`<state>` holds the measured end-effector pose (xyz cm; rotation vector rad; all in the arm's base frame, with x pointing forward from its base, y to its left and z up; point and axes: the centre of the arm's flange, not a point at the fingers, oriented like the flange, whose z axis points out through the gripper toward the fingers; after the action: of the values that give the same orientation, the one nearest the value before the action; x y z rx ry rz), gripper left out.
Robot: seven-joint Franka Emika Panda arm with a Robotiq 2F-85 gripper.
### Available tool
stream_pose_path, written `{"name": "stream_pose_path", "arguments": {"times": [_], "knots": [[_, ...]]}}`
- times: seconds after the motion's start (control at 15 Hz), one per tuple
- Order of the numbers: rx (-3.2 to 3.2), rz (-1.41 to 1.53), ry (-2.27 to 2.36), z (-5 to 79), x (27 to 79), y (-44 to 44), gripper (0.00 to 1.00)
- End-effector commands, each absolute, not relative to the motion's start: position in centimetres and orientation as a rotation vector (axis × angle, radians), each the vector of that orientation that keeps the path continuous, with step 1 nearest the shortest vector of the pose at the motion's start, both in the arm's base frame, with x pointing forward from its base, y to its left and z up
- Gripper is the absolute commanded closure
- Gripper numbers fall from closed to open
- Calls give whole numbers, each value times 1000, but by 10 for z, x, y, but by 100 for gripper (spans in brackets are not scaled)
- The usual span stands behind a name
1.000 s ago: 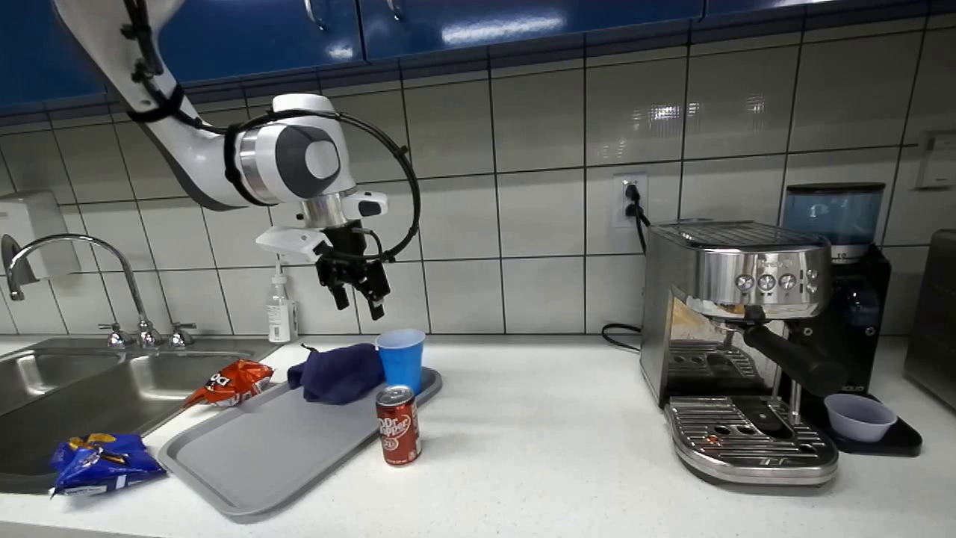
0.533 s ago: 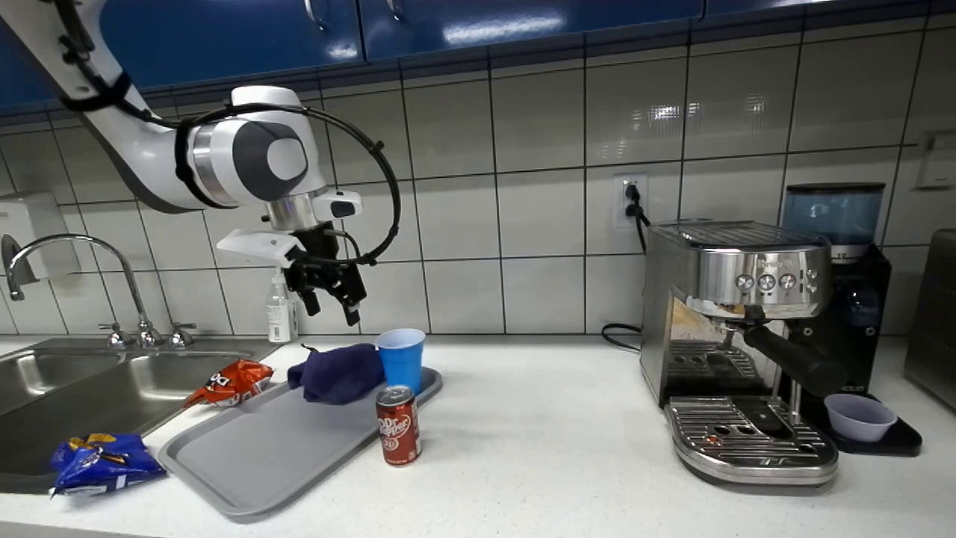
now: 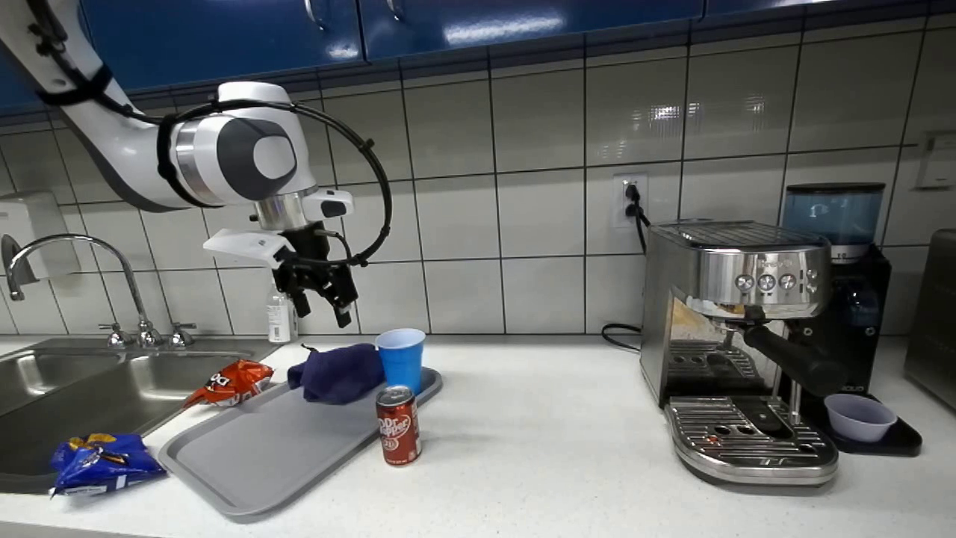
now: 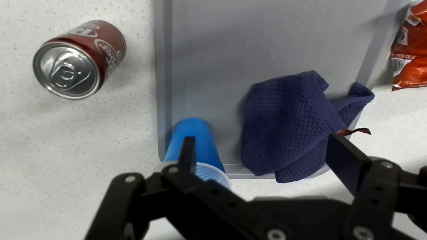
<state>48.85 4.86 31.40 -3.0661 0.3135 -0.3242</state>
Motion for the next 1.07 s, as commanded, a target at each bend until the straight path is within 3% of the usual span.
{"name": "stream_pose_path", "arguments": {"times": [0.0, 1.0], "knots": [[-3066, -324, 313, 314, 488, 49, 0], [-2885, -433, -313, 338, 454, 120, 0]]}}
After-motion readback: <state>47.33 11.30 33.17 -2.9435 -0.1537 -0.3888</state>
